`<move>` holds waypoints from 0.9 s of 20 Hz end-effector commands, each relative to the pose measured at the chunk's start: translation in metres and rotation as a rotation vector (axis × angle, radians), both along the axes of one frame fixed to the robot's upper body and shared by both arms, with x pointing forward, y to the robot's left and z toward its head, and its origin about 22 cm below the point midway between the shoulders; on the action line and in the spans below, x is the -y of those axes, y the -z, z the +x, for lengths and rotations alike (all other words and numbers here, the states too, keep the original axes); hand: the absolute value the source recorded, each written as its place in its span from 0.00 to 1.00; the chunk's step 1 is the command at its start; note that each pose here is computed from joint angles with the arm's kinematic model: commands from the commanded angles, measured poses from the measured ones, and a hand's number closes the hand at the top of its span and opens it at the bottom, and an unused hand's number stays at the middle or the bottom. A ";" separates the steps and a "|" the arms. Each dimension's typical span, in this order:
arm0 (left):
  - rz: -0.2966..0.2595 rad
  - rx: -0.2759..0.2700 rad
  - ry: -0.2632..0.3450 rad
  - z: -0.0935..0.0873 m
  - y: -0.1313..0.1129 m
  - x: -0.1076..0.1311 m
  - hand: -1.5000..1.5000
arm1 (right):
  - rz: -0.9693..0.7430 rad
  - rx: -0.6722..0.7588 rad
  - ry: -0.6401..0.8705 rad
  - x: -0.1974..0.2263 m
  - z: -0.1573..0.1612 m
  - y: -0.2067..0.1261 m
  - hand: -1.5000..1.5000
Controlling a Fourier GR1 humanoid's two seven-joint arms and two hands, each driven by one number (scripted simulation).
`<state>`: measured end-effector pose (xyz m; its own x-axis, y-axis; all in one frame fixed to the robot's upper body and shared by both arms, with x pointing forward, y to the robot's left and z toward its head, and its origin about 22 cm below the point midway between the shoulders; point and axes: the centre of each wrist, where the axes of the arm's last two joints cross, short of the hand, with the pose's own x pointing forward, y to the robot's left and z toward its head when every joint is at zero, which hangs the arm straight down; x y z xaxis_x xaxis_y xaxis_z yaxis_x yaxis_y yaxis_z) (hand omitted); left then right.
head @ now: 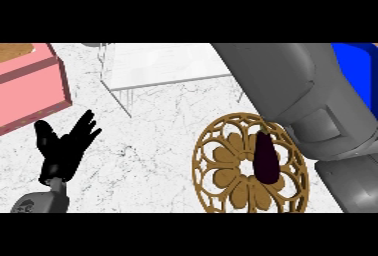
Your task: Pick the cupcake from the placemat and place it in the tiered shelf
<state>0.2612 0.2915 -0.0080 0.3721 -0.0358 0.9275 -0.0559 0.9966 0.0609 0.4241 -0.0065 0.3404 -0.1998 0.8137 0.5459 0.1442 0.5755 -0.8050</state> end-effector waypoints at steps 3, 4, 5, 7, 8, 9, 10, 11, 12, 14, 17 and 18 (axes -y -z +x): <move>-0.010 -0.063 -0.004 -0.007 0.016 0.000 0.50 | 0.023 0.009 -0.049 0.003 0.009 0.006 1.00; -0.003 -0.050 0.004 0.009 0.004 -0.004 0.50 | -0.005 0.002 -0.052 0.004 0.009 -0.003 1.00; 0.003 -0.059 -0.005 -0.005 0.010 0.008 0.50 | 0.004 0.007 -0.043 0.010 0.012 -0.001 1.00; -0.010 -0.058 0.007 -0.002 0.011 -0.004 0.50 | 0.010 0.021 -0.038 0.006 0.010 -0.009 1.00; -0.013 -0.071 -0.005 -0.016 0.014 -0.007 0.50 | 0.025 0.004 -0.051 0.004 0.011 0.001 1.00; 0.000 -0.068 0.003 -0.006 0.012 -0.002 0.50 | -0.020 0.015 -0.037 0.008 0.014 -0.003 1.00; -0.006 -0.072 -0.007 -0.016 0.021 -0.014 0.50 | -0.096 0.008 -0.033 0.010 0.015 -0.004 1.00; -0.014 -0.064 0.002 -0.004 0.011 0.016 0.50 | -0.119 0.013 -0.038 0.013 0.017 0.002 1.00; -0.011 -0.066 -0.007 0.002 0.009 -0.001 0.50 | -0.081 -0.003 -0.039 -0.002 0.011 0.001 1.00; -0.017 -0.058 0.009 -0.002 0.016 0.008 0.50 | 0.171 0.001 0.032 0.003 0.012 -0.006 1.00; -0.009 -0.059 -0.010 0.007 0.002 -0.002 0.50 | 0.271 0.006 0.051 0.008 0.013 -0.008 0.00; -0.010 -0.084 -0.014 -0.011 0.016 -0.007 0.50 | 0.293 0.009 0.057 0.016 0.016 -0.009 0.00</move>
<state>0.2619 0.2949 -0.0068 0.3740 -0.0316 0.9269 -0.0576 0.9967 0.0572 0.4379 -0.0160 0.3451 -0.1856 0.7120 0.6772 0.1675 0.7020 -0.6922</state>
